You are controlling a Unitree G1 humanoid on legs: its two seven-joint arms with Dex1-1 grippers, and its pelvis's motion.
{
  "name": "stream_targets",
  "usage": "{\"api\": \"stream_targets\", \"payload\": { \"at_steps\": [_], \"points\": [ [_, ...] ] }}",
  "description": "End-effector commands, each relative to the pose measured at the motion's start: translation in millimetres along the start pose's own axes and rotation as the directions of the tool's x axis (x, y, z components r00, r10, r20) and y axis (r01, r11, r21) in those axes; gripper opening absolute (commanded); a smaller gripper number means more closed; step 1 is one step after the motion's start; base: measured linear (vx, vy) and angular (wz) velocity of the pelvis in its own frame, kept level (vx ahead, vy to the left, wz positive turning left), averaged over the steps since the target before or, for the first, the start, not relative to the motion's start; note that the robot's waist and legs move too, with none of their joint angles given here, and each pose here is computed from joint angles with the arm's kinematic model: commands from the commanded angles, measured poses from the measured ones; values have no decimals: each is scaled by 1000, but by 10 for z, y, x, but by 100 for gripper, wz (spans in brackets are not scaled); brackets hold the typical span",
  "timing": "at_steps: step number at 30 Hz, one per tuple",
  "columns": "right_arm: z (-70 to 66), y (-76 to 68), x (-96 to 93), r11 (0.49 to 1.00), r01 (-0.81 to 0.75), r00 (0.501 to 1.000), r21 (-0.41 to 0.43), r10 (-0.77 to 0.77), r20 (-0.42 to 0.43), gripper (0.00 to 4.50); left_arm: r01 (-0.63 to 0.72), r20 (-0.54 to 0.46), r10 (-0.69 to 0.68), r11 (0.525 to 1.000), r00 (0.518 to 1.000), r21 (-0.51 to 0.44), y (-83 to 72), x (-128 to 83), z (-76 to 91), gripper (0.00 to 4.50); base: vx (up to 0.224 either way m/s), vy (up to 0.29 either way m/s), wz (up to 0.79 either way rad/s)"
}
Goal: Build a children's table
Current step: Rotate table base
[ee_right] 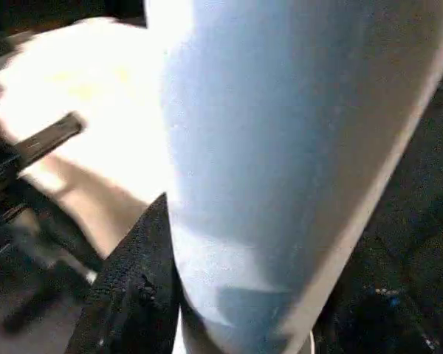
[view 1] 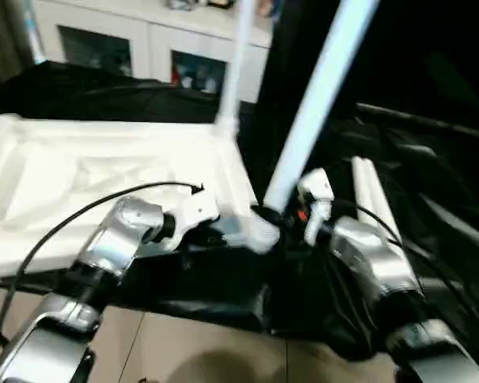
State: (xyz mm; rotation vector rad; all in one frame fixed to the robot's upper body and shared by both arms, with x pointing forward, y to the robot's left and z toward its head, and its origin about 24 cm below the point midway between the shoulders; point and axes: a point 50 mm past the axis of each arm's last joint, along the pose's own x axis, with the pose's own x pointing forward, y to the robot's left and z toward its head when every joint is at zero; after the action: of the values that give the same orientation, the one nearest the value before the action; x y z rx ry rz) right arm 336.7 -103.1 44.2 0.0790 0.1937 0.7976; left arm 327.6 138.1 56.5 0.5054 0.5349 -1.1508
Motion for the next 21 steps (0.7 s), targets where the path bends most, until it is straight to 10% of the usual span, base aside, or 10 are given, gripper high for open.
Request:
{"api": "stream_targets", "payload": {
  "at_steps": [1,10,21],
  "points": [
    [-474,-285,-219,948,315,924,43,-296,-241,189,-8,61,9,1000,998,-11,14,58,213,0,-63,36,-16],
    [-251,-197,212,821,561,816,108,-527,-237,189,-278,-36,277,940,960,-196,156,294,448,0,-57,-34,-1],
    [-234,-97,322,826,552,824,112,-520,-226,189,-369,-98,356,909,929,-193,222,268,363,0,25,-1,-10]
  ]
}}
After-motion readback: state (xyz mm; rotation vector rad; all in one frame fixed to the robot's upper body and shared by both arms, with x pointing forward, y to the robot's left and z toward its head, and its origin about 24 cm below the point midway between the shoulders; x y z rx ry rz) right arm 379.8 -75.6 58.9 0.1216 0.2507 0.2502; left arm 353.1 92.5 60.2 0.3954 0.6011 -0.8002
